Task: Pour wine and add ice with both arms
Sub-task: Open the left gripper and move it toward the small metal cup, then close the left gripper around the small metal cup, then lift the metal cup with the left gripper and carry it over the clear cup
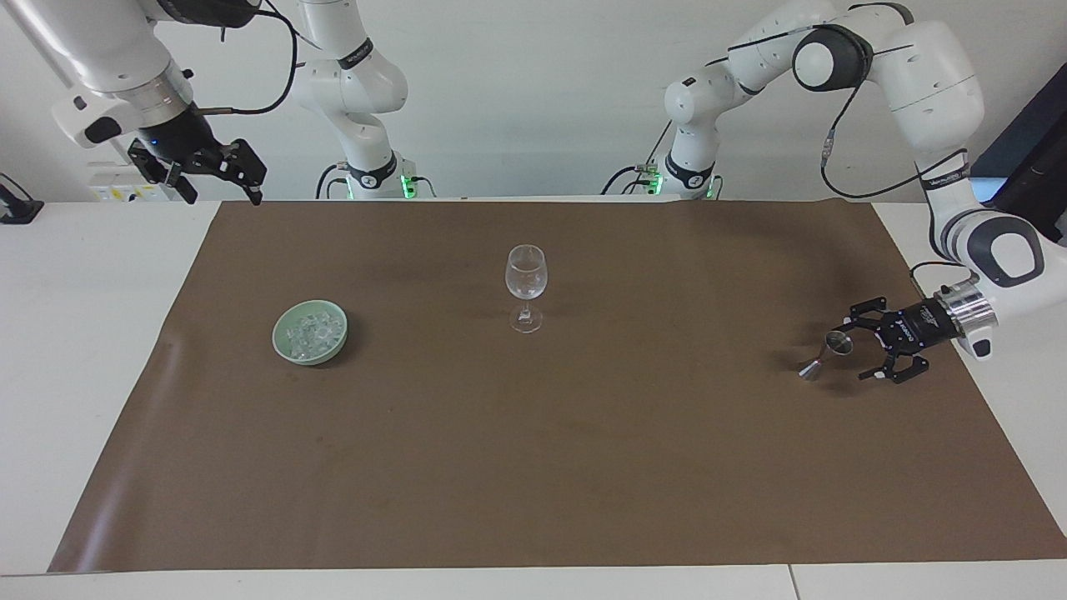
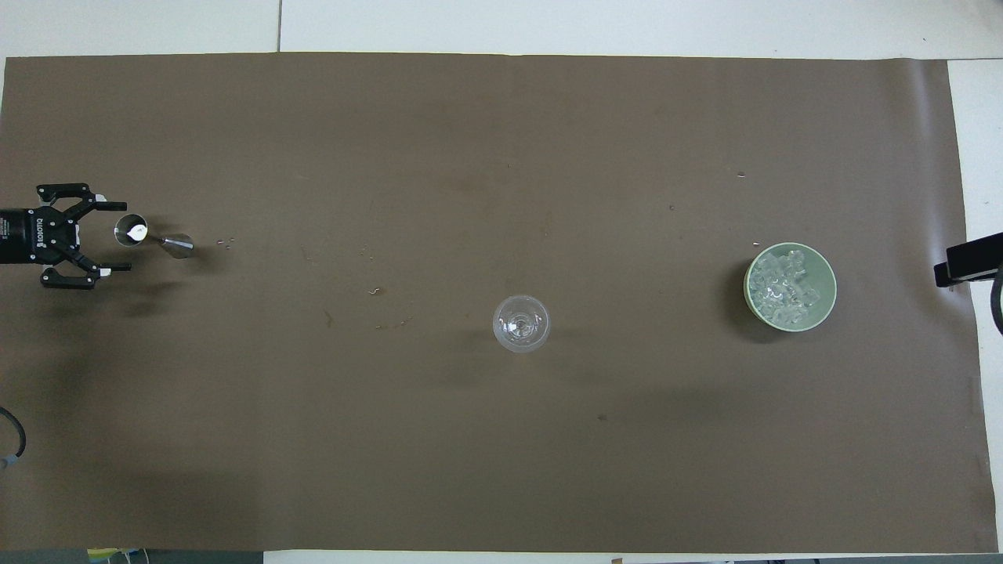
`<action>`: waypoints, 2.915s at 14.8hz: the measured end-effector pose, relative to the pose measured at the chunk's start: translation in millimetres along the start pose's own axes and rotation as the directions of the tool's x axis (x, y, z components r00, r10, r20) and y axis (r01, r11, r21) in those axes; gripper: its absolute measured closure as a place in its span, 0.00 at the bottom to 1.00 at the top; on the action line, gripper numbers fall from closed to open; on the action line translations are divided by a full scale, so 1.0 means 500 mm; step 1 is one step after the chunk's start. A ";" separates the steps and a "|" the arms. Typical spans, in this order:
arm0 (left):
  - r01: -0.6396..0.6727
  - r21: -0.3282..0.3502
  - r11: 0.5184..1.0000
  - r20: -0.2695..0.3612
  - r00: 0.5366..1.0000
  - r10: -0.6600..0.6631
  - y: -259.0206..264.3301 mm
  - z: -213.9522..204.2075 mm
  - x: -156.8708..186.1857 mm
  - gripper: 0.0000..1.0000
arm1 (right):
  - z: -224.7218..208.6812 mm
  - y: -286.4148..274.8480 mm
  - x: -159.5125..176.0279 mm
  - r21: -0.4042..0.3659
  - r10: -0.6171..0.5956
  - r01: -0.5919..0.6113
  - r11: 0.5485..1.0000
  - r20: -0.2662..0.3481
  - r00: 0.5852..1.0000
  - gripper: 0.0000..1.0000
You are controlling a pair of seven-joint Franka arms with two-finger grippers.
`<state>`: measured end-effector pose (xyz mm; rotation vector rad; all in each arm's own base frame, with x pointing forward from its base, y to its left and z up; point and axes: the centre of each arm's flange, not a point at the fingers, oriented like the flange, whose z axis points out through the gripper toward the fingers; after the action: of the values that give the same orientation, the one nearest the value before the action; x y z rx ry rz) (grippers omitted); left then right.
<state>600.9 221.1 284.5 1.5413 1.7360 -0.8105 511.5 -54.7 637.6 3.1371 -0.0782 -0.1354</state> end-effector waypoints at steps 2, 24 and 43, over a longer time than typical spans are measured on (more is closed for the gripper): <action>0.032 -0.039 0.999 0.017 0.999 -0.031 -0.022 0.011 0.015 0.00 | 0.000 0.000 0.000 0.000 0.000 0.000 1.000 0.000 1.000 0.00; 0.091 -0.115 0.989 0.092 0.992 -0.081 -0.047 0.077 0.001 0.21 | 0.000 0.000 0.000 0.000 0.000 0.000 1.000 0.000 1.000 0.00; -0.108 0.129 0.986 0.198 0.977 0.081 -0.098 0.154 -0.382 0.79 | 0.000 0.000 0.000 0.000 0.000 0.000 1.000 0.000 1.000 0.00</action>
<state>573.2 42.9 395.6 1.5681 1.4820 -1.0147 511.4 -54.7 637.7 3.1371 -0.0782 -0.1352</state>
